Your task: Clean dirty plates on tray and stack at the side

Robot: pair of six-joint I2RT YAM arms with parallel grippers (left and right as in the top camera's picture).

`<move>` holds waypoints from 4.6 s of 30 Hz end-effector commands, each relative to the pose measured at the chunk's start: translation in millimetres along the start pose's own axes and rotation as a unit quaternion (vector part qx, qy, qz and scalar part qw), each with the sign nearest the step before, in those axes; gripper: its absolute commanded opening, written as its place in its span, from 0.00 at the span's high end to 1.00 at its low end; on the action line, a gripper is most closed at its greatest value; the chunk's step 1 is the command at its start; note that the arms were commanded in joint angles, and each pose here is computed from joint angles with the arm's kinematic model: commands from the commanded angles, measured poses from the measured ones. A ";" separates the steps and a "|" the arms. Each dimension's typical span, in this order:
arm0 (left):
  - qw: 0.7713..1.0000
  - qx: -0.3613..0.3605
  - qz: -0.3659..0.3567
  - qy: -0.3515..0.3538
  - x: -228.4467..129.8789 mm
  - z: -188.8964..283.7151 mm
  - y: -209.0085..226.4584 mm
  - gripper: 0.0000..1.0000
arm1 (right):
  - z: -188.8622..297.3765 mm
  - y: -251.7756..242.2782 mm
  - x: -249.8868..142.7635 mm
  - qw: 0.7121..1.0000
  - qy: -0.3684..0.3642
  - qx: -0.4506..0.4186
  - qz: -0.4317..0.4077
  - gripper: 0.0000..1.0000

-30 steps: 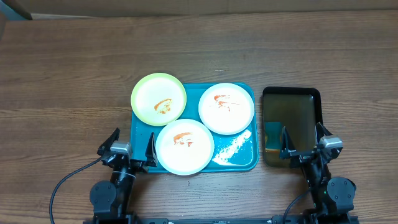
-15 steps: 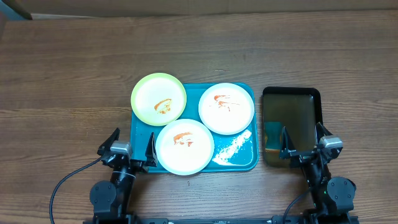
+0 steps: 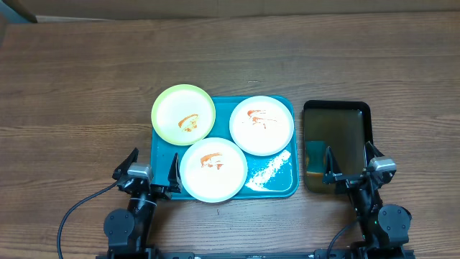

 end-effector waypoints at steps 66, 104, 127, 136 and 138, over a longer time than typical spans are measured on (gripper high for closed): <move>0.725 0.111 0.193 0.652 -15.8 -97.9 4.0 0.27 | -80.3 -4.0 70.6 0.879 0.445 0.038 -0.166 0.00; 0.674 0.191 0.111 0.705 -64.4 -104.7 -7.9 0.86 | -80.6 -4.1 70.8 0.879 0.444 0.038 -0.166 0.00; 0.677 0.190 0.111 0.702 -64.5 -106.2 -7.8 0.96 | -106.7 9.7 20.1 0.826 0.540 0.046 -0.156 0.46; 0.680 0.188 0.111 0.700 -64.5 -107.3 -7.8 0.93 | -116.2 12.8 -26.1 0.770 0.619 0.027 -0.149 0.50; 0.680 0.188 0.111 0.700 -64.5 -107.4 -7.8 0.94 | -117.1 15.0 -32.3 0.761 0.629 0.033 -0.152 0.49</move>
Point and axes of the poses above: each gripper's point midway between its finger pads, its own z axis back along the fingers, its own y axis along the line the jaws close on, x = y × z, the point moved 9 cm from there along z, back along the fingers, and after that the axes turned 13 degrees about z, right-handed, at the moved point
